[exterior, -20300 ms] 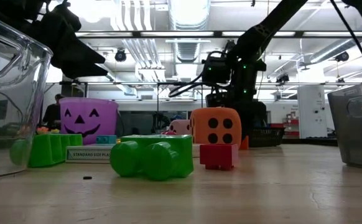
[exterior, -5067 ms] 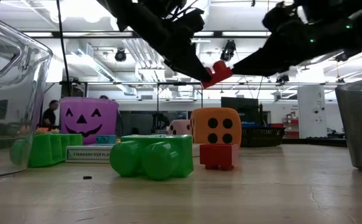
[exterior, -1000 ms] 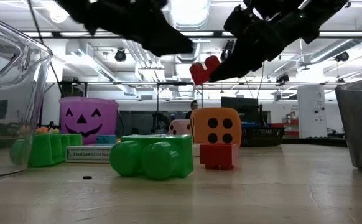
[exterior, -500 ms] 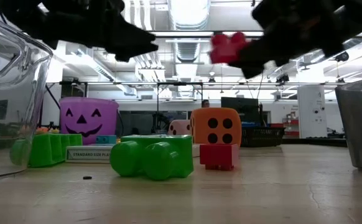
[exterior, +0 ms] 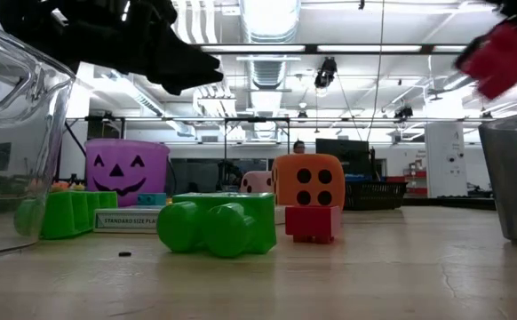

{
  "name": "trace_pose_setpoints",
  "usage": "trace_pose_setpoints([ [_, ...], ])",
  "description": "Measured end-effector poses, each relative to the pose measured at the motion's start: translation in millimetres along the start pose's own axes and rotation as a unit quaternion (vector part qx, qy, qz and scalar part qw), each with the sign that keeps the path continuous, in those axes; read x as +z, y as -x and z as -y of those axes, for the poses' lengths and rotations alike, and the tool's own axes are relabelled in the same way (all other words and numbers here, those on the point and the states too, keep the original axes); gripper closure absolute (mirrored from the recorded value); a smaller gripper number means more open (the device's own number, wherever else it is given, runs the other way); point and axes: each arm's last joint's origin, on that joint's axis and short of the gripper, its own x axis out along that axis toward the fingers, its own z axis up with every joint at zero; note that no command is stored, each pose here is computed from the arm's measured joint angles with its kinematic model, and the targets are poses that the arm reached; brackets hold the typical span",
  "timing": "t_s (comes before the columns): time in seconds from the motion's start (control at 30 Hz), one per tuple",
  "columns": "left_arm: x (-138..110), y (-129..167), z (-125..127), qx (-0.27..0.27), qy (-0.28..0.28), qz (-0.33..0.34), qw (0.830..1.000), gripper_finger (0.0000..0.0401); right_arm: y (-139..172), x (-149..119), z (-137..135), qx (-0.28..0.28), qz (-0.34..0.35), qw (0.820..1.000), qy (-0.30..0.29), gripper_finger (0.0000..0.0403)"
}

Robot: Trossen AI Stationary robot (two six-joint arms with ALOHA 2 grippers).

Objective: Pick & Place Toys
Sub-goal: Put the red game piece into the black bin, then put the green game piece into the black bin

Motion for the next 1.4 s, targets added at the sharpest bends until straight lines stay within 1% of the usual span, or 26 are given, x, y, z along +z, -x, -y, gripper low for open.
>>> trace_pose_setpoints([
  [0.07,0.0,0.0,-0.1,0.002,0.0,0.0,1.0,0.0137,1.7,-5.1,-9.2,0.002,-0.02,1.0,-0.022,0.028],
  [0.17,-0.1,0.0,-0.6,0.011,0.0,-0.001,1.0,0.0137,-5.7,-15.7,-17.0,-0.015,-0.063,0.997,-0.046,0.028],
  [0.37,-0.1,0.0,-0.6,0.013,-0.001,-0.002,1.0,0.0137,-31.1,-28.7,-26.9,-0.053,-0.118,0.991,-0.046,0.028],
  [0.53,-0.1,0.0,-0.8,0.015,-0.002,-0.002,1.0,0.0137,-45.8,-26.2,-36.6,-0.066,-0.143,0.987,-0.04,0.028],
  [0.67,-0.2,0.0,-0.9,0.017,-0.002,-0.002,1.0,0.0137,-52.8,-20.8,-44.3,-0.068,-0.153,0.985,-0.047,0.0279],
  [0.7,-0.2,0.0,-0.9,0.017,-0.002,-0.003,1.0,0.0137,-54.2,-19.3,-46.1,-0.069,-0.153,0.985,-0.05,0.0267],
  [0.73,-0.4,0.0,-0.9,0.017,-0.003,-0.003,1.0,0.0137,-55.7,-18.0,-47.7,-0.071,-0.153,0.984,-0.052,0.0246],
  [0.87,-0.8,0.0,-1.0,0.02,-0.004,-0.006,1.0,0.0137,-59.6,-12.6,-53.6,-0.077,-0.152,0.984,-0.053,0.0138],
  [0.93,-0.9,0.0,-1.2,0.021,-0.004,-0.006,1.0,0.0137,-61.2,-10.9,-55.6,-0.079,-0.154,0.984,-0.053,0.0094],
  [1.03,-0.9,0.0,-1.2,0.021,-0.004,-0.006,1.0,0.0137,-62.9,-8.6,-58.2,-0.079,-0.153,0.984,-0.056,0.0052],
  [1.1,-0.9,0.0,-1.3,0.022,-0.004,-0.006,1.0,0.0137,-63.8,-8.9,-58.1,-0.085,-0.156,0.982,-0.06,0.0041],
  [1.17,-0.9,0.0,-1.2,0.022,-0.004,-0.006,1.0,0.0137,-64.5,-9.8,-57.4,-0.09,-0.16,0.981,-0.06,0.0038],
  [1.23,-0.9,0.0,-1.2,0.022,-0.004,-0.006,1.0,0.0137,-62.2,-8.6,-57.4,-0.091,-0.149,0.983,-0.06,0.0039],
  [1.3,-0.8,0.0,-1.2,0.022,-0.004,-0.006,1.0,0.0137,-55.8,-5.8,-58.1,-0.088,-0.125,0.987,-0.058,0.0045],
  [1.4,-0.8,0.0,-1.2,0.022,-0.003,-0.006,1.0,0.0137,-41.5,0.5,-59.9,-0.083,-0.06,0.994,-0.039,0.0062],
])
